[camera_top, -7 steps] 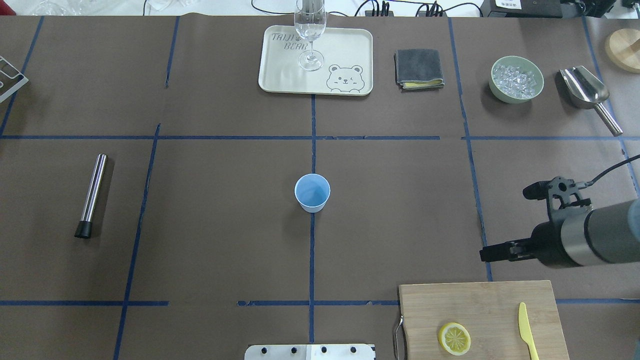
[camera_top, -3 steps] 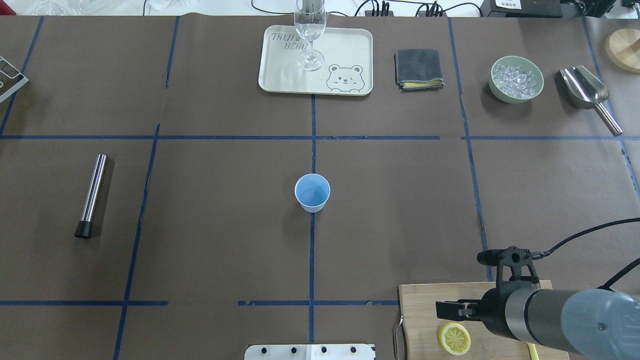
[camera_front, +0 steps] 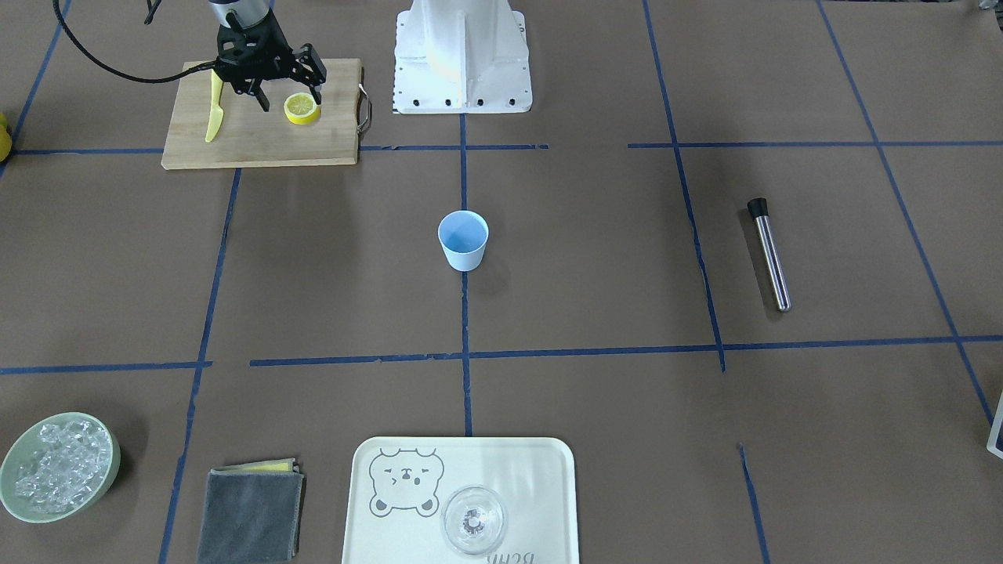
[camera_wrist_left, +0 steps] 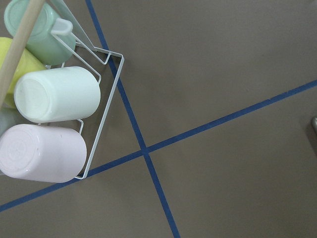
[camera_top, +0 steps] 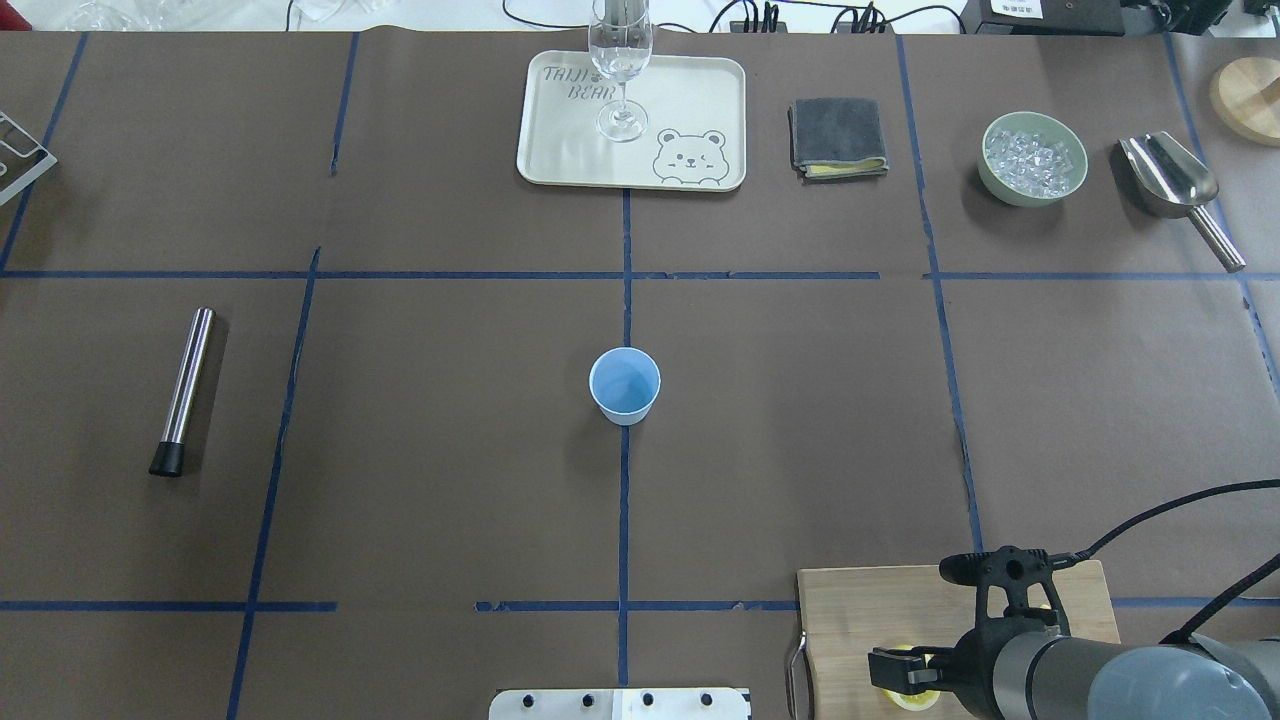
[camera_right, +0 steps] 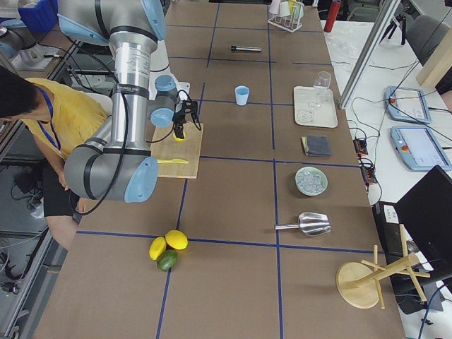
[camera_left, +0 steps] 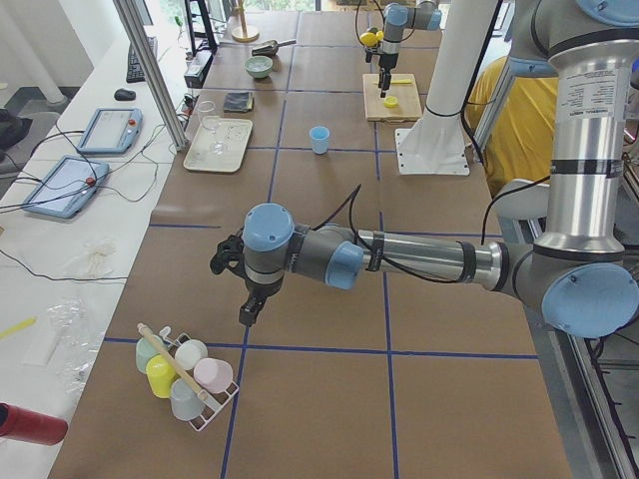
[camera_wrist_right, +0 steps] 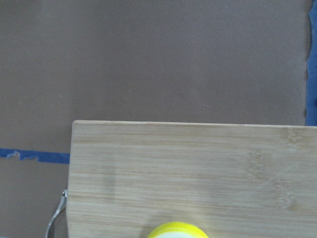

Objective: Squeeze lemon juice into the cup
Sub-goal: 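Move the right gripper down toward the lemon slice on the cutting board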

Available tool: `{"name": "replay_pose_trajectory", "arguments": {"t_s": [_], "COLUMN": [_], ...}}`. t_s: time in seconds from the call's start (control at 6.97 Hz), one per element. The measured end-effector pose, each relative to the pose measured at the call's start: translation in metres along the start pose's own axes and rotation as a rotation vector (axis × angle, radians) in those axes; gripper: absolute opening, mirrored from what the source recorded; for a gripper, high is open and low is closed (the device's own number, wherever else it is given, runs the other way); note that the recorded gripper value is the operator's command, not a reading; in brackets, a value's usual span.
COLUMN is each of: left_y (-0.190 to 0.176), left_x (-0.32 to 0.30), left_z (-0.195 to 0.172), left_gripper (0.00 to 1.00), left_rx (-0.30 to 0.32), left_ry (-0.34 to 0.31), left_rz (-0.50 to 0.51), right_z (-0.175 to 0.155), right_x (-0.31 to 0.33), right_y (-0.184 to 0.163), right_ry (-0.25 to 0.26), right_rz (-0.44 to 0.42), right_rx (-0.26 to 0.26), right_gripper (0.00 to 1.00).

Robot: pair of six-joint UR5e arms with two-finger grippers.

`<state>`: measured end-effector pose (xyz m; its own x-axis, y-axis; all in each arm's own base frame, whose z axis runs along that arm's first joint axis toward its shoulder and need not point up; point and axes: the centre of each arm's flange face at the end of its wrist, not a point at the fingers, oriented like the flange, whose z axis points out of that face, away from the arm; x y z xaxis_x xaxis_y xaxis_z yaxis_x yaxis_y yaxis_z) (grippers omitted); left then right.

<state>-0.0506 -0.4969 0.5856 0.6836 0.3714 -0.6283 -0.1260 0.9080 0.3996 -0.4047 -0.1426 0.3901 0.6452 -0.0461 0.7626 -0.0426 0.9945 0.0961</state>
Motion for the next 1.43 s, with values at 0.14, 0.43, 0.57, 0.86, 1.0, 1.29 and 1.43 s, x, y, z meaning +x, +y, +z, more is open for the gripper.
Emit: {"name": "replay_pose_trajectory", "arguments": {"t_s": [0.14,0.43,0.57,0.86,1.0,1.29,1.43], "left_y": [0.0,-0.001,-0.001,-0.001,-0.001,-0.001,-0.001], "left_x": [0.0,0.004,0.005,0.005,0.006,0.006,0.006], "left_z": [0.0,-0.001,-0.001,-0.001,-0.001,-0.001,-0.002], "left_gripper": [1.0,1.0,1.0,1.0,1.0,1.0,1.0], "left_rx": [0.001,0.007,0.009,0.01,0.01,0.01,0.01], "left_ry": [0.001,0.032,0.043,0.049,0.049,0.05,0.05], "left_rz": [0.0,0.0,0.0,0.0,0.0,0.0,0.0], "right_z": [0.002,0.006,0.009,0.018,0.022,0.024,0.024], "right_x": [0.001,0.002,0.0,-0.008,-0.01,-0.01,-0.009], "right_y": [0.003,0.007,0.009,0.012,0.012,0.011,0.011], "right_ry": [0.016,0.03,0.031,0.027,0.03,0.039,0.043], "right_rz": [-0.001,0.002,0.001,-0.001,-0.001,0.0,0.001], "right_rx": [0.0,-0.004,-0.008,-0.011,-0.011,-0.011,-0.01], "right_gripper": [1.0,1.0,1.0,1.0,0.99,0.95,0.92]}}
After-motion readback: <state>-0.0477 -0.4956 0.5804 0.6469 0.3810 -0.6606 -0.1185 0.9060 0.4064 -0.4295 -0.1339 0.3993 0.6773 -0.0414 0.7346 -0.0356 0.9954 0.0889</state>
